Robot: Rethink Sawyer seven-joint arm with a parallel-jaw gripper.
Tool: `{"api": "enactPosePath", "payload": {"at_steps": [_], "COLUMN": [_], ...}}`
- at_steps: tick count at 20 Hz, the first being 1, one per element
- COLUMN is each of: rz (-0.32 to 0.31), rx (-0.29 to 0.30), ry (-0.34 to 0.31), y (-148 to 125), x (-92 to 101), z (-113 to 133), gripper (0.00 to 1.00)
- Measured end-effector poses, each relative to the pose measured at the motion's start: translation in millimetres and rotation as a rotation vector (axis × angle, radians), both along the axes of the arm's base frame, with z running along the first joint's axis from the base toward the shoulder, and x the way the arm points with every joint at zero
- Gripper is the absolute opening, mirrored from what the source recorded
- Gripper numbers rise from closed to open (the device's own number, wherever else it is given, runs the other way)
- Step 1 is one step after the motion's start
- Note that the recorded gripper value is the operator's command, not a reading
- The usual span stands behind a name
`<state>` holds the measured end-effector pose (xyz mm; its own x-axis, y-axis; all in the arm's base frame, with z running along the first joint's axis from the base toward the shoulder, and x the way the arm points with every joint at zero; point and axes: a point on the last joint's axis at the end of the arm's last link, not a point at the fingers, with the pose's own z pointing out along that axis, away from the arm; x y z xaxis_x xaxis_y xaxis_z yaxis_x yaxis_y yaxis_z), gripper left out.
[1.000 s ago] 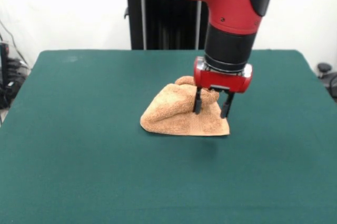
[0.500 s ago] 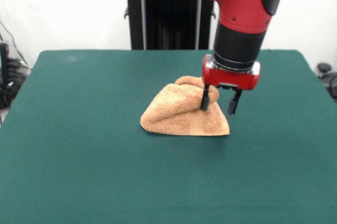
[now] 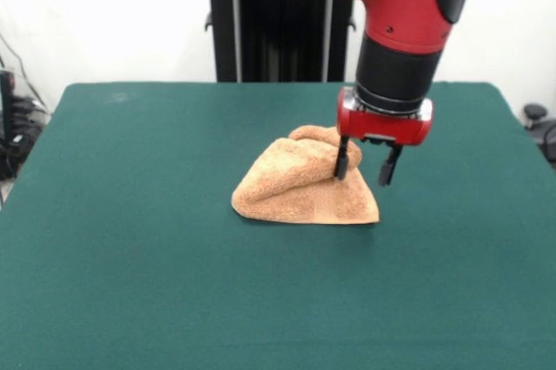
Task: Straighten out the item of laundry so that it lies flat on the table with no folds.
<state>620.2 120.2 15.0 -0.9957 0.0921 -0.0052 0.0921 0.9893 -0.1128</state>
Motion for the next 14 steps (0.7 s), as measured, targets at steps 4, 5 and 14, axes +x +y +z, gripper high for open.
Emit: {"api": "enactPosePath", "payload": {"at_steps": [4, 5, 14], "rz": [0.02, 0.024, 0.059], "rx": [0.0, 0.001, 0.006], "ry": [0.002, 0.003, 0.003], "y": [13.1, 16.4, 47.7], "x": [-2.3, -2.8, -4.5], "z": [1.9, 2.6, 13.6], "gripper": [1.0, 1.0, 1.0]}}
